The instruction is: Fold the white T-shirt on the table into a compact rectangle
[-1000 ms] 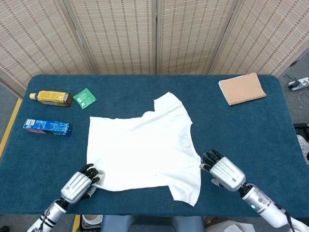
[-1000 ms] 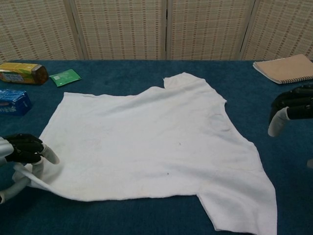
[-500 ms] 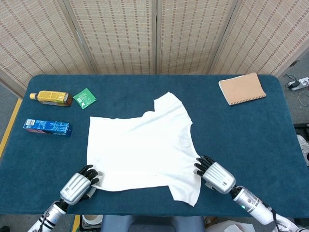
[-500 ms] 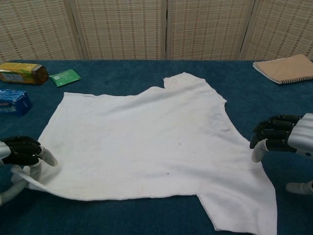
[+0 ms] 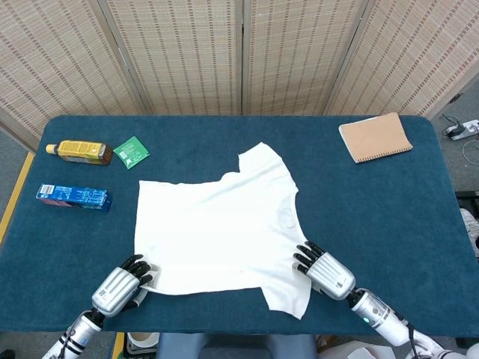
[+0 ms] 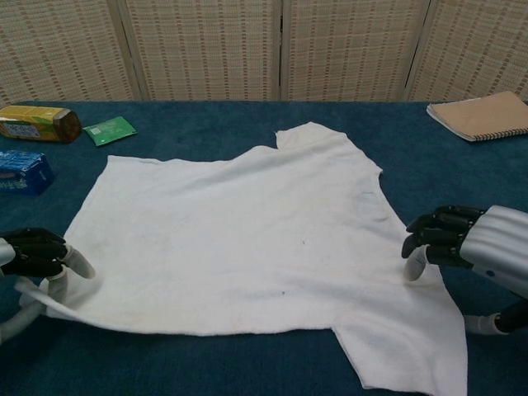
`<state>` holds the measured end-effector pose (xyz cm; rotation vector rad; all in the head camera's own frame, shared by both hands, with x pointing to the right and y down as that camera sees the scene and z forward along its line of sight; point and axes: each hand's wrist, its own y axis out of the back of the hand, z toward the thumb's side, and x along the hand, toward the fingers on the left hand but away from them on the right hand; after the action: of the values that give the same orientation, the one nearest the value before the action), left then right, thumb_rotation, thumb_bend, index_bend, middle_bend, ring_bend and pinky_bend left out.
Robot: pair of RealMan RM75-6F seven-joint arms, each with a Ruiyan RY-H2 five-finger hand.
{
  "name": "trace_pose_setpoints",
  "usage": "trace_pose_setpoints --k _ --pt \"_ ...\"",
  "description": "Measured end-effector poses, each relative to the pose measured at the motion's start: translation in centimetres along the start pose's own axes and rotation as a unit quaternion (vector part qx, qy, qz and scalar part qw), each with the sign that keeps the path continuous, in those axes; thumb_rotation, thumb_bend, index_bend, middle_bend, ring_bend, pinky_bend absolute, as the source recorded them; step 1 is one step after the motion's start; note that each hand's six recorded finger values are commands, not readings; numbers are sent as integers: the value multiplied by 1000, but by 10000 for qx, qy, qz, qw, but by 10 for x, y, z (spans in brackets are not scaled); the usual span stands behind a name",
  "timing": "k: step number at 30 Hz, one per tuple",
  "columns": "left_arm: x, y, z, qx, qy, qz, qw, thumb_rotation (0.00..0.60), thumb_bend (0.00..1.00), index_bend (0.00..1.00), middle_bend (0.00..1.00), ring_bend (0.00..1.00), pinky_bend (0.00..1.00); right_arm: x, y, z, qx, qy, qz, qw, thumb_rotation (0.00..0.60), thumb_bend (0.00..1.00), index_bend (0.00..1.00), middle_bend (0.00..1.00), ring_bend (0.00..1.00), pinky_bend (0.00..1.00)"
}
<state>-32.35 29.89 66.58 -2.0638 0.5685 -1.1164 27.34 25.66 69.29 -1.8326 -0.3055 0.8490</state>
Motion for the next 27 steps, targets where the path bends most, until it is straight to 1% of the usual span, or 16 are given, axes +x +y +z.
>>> trace_pose_setpoints --k 1,6,9,12,19,24,27 --pt "0 0 0 -5 3 4 10000 600 576 734 293 262 121 -1 0 0 -4 11 -12 10000 600 67 387 296 158 178" --pt "-1 0 -3 -39 35 17 10000 600 575 734 293 262 121 -2 -1 2 -37 85 -104 9999 600 241 488 342 172 178" --pt "-1 0 -4 -73 55 35 10000 600 576 734 293 263 121 -3 -2 2 -84 125 -186 9997 600 299 544 370 205 178" --pt "-1 -1 -6 -124 76 42 9999 600 576 734 293 265 121 -3 -3 3 -115 150 -271 9995 600 343 585 401 238 178" --pt "-2 2 -12 -286 187 116 9993 600 575 734 298 272 121 -4 -7 0 -130 128 -396 9990 600 408 672 443 291 178" --pt "-3 4 -18 -479 295 163 9983 600 578 738 310 283 121 -4 -6 0 -259 115 -482 9984 600 470 768 492 337 179" --pt "-5 7 -19 -614 317 199 9974 600 580 743 317 293 120 -3 -2 1 -350 122 -548 9978 600 497 818 521 357 215"
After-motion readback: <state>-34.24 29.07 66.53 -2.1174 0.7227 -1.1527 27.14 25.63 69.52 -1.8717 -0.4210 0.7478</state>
